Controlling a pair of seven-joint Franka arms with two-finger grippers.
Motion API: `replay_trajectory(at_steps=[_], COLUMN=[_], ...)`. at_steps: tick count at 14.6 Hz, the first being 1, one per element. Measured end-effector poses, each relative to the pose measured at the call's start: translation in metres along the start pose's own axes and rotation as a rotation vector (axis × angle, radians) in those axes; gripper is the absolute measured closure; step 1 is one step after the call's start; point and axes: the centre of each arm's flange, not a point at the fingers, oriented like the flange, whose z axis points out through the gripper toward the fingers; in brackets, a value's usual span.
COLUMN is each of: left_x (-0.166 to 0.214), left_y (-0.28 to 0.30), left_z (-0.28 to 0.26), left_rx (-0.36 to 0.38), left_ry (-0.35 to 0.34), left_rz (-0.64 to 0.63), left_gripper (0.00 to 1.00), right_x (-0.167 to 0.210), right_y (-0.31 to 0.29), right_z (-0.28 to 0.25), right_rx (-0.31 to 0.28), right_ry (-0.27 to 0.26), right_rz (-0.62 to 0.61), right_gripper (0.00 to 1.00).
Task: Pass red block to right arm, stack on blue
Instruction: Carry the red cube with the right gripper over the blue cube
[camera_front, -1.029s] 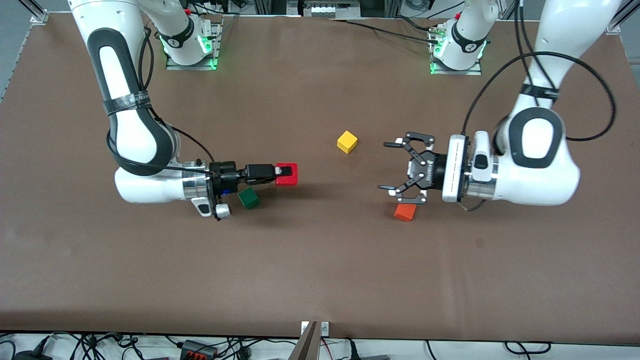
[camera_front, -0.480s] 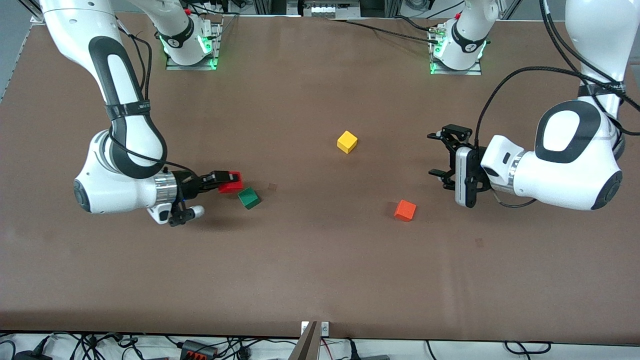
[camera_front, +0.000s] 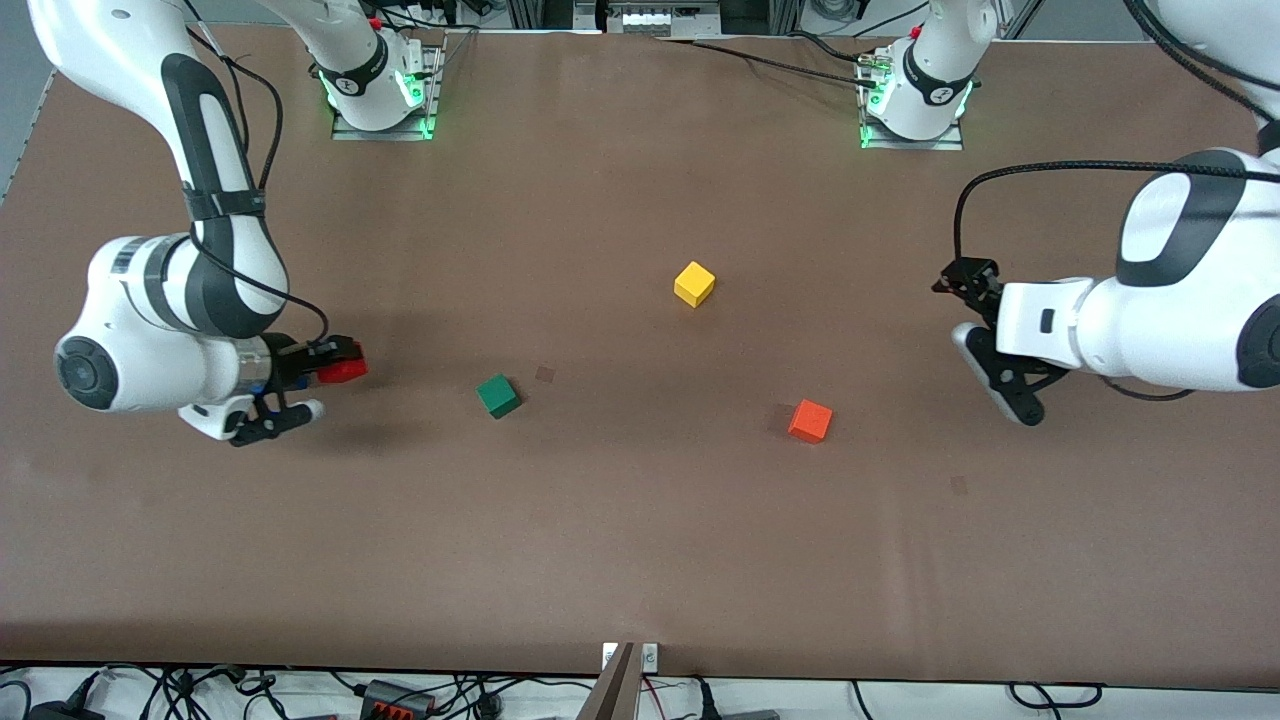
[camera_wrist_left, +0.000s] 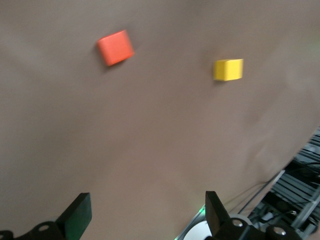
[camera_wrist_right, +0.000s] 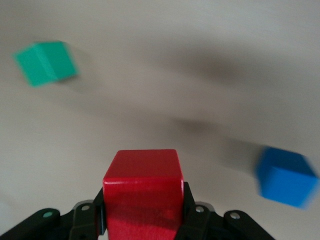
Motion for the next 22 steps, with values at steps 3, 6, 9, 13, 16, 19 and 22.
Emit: replay_trajectory(at_steps=[3,6,9,13,16,19,22], left_x=[-0.027,-0.048,-0.069,-0.093,-0.115,-0.122,-0.119], left_y=[0.013,0.055,0.068,0.066,0.050,0.045,0.048], left_z=[-0.031,-0.056,-0.071,-0.071,-0.080,-0.079,-0.079], left_rx=[0.125,0.214,0.291,0.327,0.271,0.260,0.261], left_ry=[-0.035,-0.015,0.136,0.312,0.381,0.376,0.374], left_rz=[-0.126,-0.289,-0.471,-0.649,-0.716,-0.733,-0.725], left_gripper=[0.00,0.00,0.00,0.00,0.00,0.00,0.00], right_x=[-0.018,-0.034,-0.036,-0.040,-0.040,-0.044,-0.051], right_y=[0.041,0.079,0.092,0.095,0.080,0.075,0.083], right_z=[-0.004,0.004,0.015,0.031,0.041,0.051,0.062], right_rx=[-0.091,-0.145,-0.175,-0.219,-0.245,-0.251,-0.249], right_ry=[-0.013,-0.013,0.030,0.082,0.074,0.077,0.077], right_rz=[0.046,0.098,0.110,0.110,0.143,0.160,0.174], right_gripper=[0.44,0.44,0.44,0.44,0.44,0.44,0.44])
